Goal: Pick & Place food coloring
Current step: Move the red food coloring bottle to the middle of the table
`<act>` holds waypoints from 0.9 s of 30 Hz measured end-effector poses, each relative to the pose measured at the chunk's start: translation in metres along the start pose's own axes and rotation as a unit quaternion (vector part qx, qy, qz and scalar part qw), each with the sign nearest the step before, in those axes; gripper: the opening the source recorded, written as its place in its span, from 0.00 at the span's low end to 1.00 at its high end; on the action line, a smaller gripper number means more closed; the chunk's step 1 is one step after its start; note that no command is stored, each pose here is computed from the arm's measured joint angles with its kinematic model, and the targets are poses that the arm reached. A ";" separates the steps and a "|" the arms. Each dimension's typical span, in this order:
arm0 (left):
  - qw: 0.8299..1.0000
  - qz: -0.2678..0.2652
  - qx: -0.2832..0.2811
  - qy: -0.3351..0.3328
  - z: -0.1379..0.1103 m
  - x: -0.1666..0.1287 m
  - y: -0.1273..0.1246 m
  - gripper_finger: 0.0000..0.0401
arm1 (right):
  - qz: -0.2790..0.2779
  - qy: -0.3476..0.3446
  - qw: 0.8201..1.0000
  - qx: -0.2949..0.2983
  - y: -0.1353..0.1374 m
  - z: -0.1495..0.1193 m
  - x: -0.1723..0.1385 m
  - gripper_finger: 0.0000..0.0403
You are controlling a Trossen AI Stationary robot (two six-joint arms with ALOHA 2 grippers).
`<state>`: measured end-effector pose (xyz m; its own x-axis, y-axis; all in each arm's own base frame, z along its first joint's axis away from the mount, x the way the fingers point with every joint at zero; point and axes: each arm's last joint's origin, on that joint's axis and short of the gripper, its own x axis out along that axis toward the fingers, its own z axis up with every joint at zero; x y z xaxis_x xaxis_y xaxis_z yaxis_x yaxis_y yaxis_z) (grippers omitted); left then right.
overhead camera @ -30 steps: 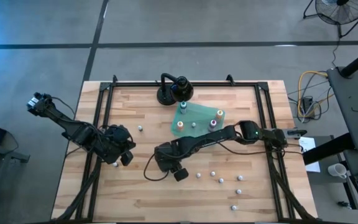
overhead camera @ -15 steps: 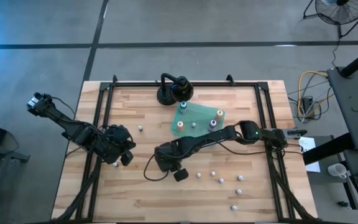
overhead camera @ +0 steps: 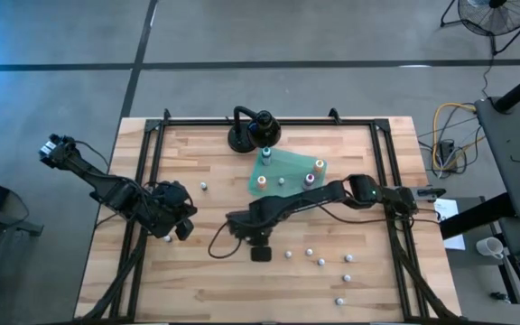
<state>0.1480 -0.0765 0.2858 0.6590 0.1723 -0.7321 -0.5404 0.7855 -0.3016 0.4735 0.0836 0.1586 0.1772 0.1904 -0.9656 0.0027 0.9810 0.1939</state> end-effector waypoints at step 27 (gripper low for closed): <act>1.000 -0.001 0.004 0.002 0.000 0.000 0.000 0.00 | -0.012 0.293 0.853 0.432 -0.029 -0.049 -0.020 0.13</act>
<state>0.1480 -0.0765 0.2856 0.6579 0.1688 -0.7340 -0.5351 0.7905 -0.2979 0.4213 0.0529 0.1633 -0.3541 0.4043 -0.8433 0.7687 0.6394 -0.0162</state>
